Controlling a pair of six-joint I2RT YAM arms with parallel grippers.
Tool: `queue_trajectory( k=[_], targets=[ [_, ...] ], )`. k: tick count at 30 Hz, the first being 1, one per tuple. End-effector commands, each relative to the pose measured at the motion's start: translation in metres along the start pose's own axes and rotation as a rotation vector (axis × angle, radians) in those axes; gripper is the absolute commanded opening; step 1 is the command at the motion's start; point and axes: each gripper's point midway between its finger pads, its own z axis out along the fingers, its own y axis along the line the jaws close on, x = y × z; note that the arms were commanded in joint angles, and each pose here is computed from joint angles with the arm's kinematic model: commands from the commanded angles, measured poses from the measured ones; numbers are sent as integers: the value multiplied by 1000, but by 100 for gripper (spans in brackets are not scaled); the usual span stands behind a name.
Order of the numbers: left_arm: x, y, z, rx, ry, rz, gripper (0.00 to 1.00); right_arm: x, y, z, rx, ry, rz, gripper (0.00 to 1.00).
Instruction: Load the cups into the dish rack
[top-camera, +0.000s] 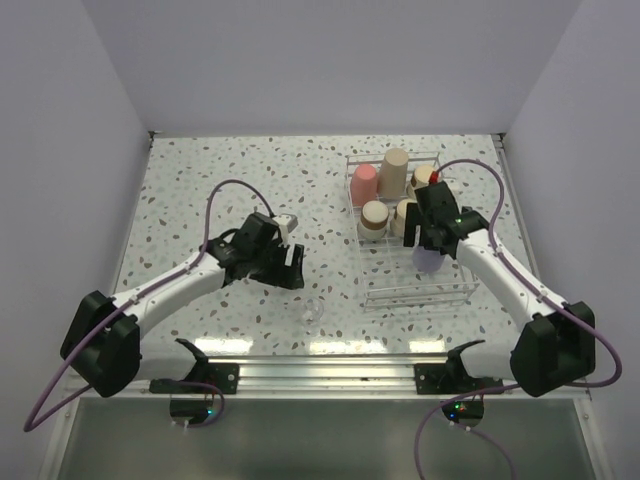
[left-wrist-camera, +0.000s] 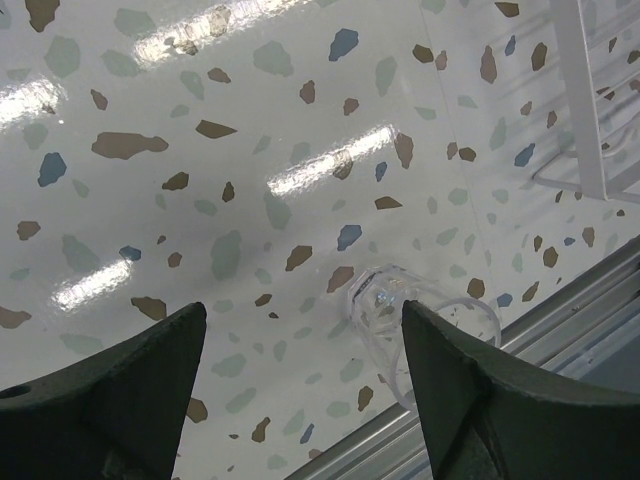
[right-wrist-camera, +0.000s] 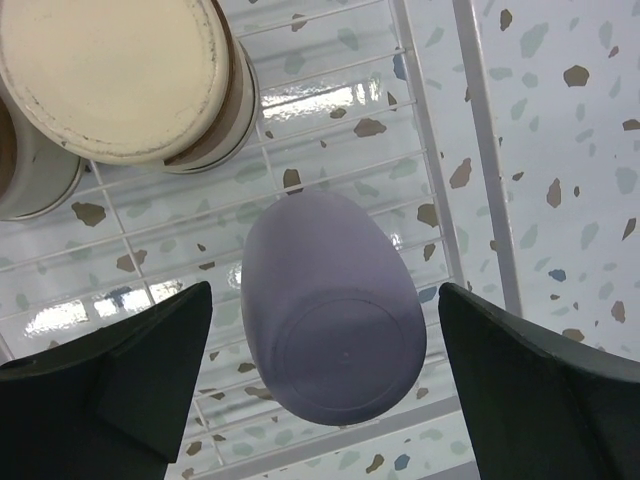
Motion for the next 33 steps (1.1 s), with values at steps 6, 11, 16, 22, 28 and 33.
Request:
queue_trajectory(
  k=[6,11,16,22,28,33],
  targets=[
    [2,-3,8,-6,-3,27,80,-40,-14,-36,1,-122,46,98],
    [14,-3,13,-22,25,44,77,-63,-26,-64,3,-208,58,98],
    [23,-10,14,-30,35,66,75,-72,-30,-83,-18,-243,76,98],
    [22,-18,7,-23,-3,57,74,-74,-32,-91,-32,-254,80,98],
    [1,-25,-8,-19,-83,44,73,-71,-28,-96,-69,-248,84,98],
    [11,-31,-14,35,-83,56,68,-73,-34,-105,-65,-272,87,98]
  ],
)
